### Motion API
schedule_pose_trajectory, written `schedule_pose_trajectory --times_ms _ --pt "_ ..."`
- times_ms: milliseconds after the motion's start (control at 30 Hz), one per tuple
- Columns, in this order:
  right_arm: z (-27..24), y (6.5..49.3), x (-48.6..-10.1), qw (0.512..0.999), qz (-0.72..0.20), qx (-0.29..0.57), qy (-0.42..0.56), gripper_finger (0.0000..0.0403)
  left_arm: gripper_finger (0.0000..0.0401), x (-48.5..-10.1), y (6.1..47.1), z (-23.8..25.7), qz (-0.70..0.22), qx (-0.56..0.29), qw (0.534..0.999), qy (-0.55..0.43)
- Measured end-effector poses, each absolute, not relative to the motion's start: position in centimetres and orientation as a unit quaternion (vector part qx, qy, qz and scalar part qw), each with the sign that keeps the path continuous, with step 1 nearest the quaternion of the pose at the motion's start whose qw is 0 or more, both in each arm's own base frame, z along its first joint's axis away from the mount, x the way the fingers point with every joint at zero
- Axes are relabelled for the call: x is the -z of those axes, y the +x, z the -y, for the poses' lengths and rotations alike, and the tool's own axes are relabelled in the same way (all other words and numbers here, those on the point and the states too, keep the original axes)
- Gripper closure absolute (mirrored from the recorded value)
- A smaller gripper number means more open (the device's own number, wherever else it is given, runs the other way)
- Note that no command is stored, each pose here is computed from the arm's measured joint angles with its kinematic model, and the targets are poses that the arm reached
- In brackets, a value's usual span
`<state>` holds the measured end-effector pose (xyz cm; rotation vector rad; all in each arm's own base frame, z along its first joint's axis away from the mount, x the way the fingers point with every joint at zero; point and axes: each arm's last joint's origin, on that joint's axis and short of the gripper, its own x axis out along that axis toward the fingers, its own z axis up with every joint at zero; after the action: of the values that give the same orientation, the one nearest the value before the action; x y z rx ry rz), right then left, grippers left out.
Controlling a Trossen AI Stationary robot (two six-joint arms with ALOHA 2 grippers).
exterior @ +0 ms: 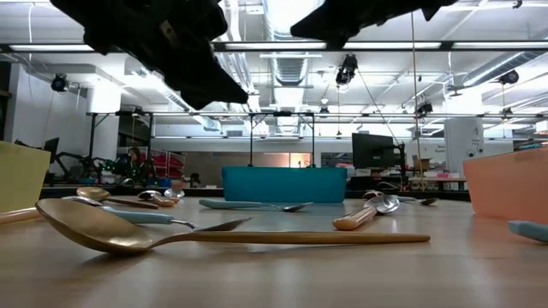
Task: Sort silverware by color (type)
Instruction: Put the blue spoon into the yellow bin
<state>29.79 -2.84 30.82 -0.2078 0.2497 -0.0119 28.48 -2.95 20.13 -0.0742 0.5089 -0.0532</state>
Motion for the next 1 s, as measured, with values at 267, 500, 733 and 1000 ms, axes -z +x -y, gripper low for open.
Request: schedule_pose_trajectory --times_ms 267,500,733,1000 --pt "2.9 29.0 -31.5 0.972 -0.137 -0.001 -0.193 0.0365 0.0401 -19.4 28.9 2.5 -0.257 -0.013 0.966 -0.031" --pt "2.9 28.7 -31.8 0.969 -0.132 -0.003 -0.207 0.0365 0.0395 -17.6 30.1 2.5 -0.255 -0.037 0.965 -0.038" --pt "2.8 28.2 -31.2 0.964 -0.159 -0.012 -0.212 0.0365 0.0332 -15.4 30.9 2.4 -0.281 -0.077 0.956 -0.041" --pt "2.8 28.0 -30.9 0.961 -0.173 -0.016 -0.213 0.0365 0.0248 -13.1 32.2 2.3 -0.315 -0.093 0.943 -0.044"
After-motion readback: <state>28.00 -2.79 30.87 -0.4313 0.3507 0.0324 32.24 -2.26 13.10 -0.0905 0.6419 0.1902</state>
